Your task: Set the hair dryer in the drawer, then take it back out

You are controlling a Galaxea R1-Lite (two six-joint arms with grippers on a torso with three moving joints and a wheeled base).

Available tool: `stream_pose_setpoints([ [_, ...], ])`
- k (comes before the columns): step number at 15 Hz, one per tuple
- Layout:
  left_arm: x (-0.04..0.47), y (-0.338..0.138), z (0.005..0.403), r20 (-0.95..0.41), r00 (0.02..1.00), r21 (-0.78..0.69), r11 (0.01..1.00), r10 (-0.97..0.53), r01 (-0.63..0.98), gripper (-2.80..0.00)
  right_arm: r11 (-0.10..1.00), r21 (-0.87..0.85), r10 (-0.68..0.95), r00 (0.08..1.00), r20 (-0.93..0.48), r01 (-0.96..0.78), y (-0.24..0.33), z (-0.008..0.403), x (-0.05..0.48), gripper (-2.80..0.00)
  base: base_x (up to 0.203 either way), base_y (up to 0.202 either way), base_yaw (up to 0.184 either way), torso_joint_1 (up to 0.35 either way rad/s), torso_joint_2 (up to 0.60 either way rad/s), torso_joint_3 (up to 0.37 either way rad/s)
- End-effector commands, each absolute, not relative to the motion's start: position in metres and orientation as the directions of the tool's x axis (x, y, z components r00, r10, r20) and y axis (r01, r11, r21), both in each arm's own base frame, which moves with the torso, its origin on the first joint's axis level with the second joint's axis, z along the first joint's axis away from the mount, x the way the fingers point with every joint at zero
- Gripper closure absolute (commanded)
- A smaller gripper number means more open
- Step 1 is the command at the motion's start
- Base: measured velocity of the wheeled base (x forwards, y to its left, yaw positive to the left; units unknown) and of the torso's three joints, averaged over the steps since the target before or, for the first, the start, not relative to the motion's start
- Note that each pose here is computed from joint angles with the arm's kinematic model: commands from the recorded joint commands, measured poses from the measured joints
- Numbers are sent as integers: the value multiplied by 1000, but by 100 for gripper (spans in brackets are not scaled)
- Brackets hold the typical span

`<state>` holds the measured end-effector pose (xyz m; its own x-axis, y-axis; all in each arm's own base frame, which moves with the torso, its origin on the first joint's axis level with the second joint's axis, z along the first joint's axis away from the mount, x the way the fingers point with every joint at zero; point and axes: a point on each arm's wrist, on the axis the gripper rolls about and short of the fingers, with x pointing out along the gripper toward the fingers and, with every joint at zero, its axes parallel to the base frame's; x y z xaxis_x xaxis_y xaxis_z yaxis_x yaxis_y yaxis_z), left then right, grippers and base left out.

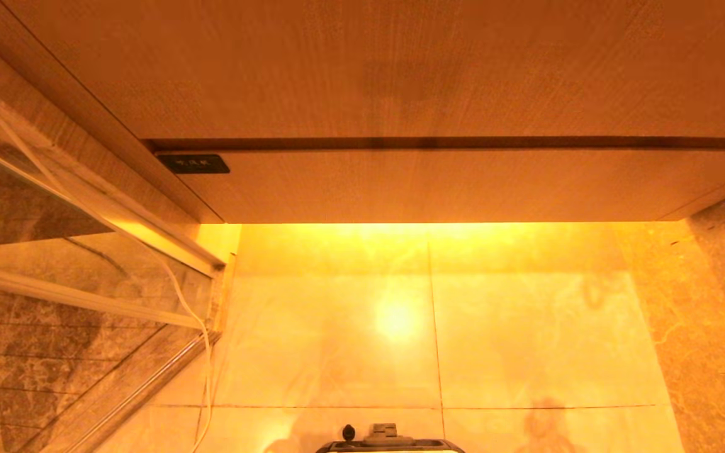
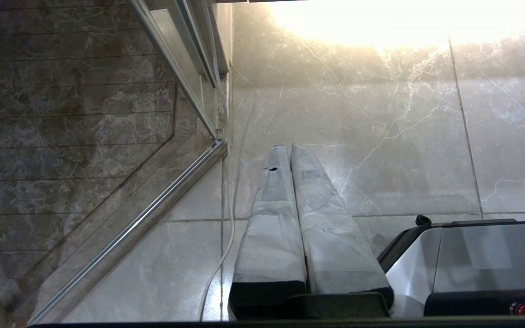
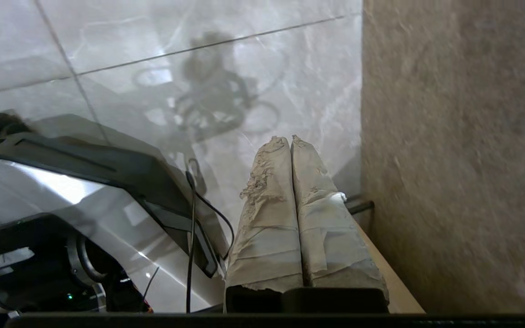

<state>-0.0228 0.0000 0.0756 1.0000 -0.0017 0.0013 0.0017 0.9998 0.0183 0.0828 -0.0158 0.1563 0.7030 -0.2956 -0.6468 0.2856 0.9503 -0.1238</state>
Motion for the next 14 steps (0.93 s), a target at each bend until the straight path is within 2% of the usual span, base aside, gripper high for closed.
stream_pose_setpoints([
  [1, -23, 0, 75, 0, 1000, 20, 1000, -2, 2, 0, 957, -132, -283, 725, -628, 259, -11, 150, 69, 0, 0, 0, 0, 0, 0, 0],
  [5, -23, 0, 75, 0, 1000, 19, 1000, -2, 2, 0, 939, -135, -320, 656, -684, 318, -9, 139, 59, 0, 0, 0, 0, 0, 0, 0],
  [14, -23, 0, 75, -1, 1000, 19, 1000, -2, 2, 0, 942, -130, -314, 674, -669, 309, -8, 131, 48, 0, 0, 0, 0, 0, 0, 0],
])
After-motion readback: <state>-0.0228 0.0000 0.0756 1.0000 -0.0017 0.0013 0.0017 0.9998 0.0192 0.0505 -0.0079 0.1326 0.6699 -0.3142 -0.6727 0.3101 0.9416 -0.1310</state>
